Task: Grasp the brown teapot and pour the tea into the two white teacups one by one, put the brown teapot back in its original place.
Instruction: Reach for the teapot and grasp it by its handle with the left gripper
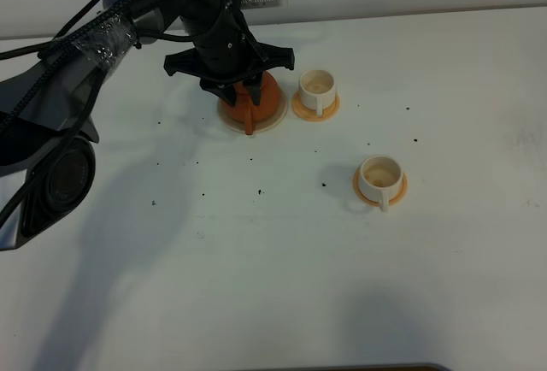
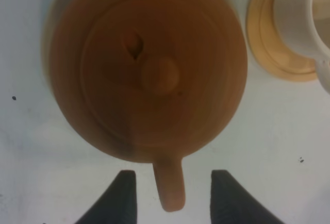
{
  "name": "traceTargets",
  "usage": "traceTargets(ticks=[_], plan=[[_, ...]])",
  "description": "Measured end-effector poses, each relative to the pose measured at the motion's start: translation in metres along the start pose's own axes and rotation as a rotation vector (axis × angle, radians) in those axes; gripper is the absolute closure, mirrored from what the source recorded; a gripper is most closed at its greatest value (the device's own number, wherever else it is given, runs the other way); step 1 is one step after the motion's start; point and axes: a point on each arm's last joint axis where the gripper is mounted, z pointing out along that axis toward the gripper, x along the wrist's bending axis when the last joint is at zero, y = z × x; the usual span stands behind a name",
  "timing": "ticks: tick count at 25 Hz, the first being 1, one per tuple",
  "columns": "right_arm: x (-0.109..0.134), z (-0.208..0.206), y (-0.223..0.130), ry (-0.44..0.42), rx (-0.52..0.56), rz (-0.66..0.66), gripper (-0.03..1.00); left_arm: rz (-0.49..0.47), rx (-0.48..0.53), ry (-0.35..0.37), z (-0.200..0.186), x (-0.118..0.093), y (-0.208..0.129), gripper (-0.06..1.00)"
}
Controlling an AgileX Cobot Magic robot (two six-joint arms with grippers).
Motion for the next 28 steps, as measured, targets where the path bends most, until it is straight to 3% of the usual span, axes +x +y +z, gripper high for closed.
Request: traceTargets(ticks=[13,28], plan=[[0.000,0.000,0.000,0.000,0.000,0.000,0.73,-0.018,0.058,-0.018,0.026,-0.001,-0.002,0.60],[0.000,0.000,0.000,0.000,0.000,0.000,0.73,-0.152,0.068,-0.023,0.029,0.005,-0.001,0.60]])
